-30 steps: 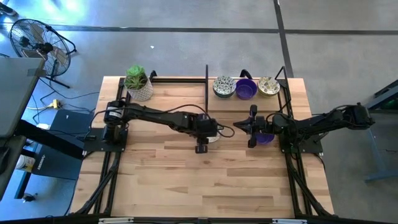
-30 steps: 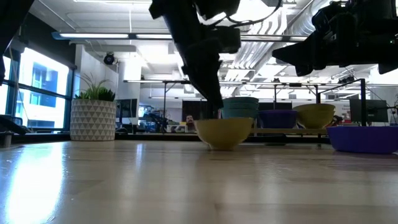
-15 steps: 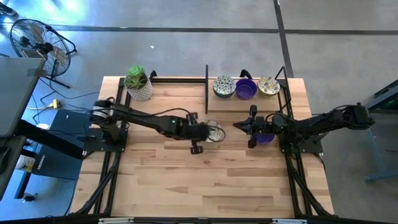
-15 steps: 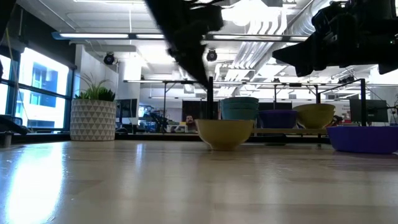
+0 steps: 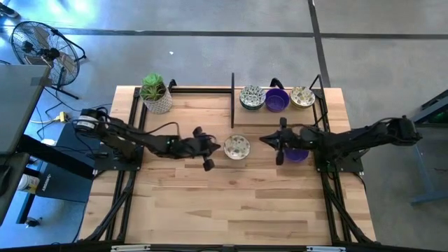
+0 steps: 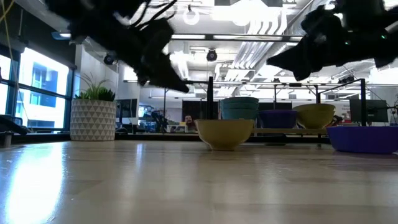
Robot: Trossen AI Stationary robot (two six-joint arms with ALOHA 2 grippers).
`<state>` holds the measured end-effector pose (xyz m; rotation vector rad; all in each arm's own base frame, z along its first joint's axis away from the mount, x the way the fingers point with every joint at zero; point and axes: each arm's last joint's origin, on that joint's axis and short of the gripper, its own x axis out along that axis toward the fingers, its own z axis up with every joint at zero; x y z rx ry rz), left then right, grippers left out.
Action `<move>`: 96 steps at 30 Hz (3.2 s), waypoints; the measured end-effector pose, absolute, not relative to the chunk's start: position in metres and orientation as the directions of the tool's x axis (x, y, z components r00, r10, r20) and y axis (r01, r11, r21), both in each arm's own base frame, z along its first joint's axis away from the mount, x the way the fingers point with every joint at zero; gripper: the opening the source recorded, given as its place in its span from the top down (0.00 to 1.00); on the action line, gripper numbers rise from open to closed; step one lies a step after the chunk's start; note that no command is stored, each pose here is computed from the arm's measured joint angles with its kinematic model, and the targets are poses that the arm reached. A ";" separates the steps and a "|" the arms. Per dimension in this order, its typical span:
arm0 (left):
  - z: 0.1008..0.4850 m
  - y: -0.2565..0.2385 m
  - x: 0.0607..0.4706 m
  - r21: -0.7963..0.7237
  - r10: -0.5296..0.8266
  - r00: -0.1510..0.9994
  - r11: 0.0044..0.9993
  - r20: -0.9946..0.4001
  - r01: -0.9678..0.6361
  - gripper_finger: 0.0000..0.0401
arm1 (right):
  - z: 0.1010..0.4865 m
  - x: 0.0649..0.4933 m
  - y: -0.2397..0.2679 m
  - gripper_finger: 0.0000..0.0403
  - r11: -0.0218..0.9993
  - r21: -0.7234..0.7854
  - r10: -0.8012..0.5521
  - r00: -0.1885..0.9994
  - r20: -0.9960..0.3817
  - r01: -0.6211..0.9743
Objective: Pick & Place Mini bowls
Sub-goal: Stack the yellow bowl on top of the yellow bowls on the shelf
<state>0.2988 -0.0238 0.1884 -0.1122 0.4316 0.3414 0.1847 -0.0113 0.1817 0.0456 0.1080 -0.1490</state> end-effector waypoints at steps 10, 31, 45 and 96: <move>0.158 -0.020 0.267 -0.140 0.310 0.915 0.925 -0.257 -0.352 0.99 | 0.200 0.212 -0.006 0.99 0.973 0.094 -0.143 0.871 -0.471 0.210; 0.155 -0.020 0.263 -0.133 0.275 0.931 0.940 -0.241 -0.313 0.99 | 0.191 0.316 0.046 0.63 0.930 -0.328 -0.188 0.550 -0.814 -0.166; 0.155 -0.021 0.263 -0.138 0.251 0.936 0.947 -0.247 -0.290 0.99 | 0.154 0.334 0.032 0.74 0.873 -0.429 -0.303 0.434 -0.849 -0.231; 0.156 -0.021 0.263 -0.152 0.251 0.940 0.945 -0.229 -0.290 0.99 | 0.316 0.162 -0.135 0.97 0.809 -0.234 -0.394 0.201 -0.897 0.539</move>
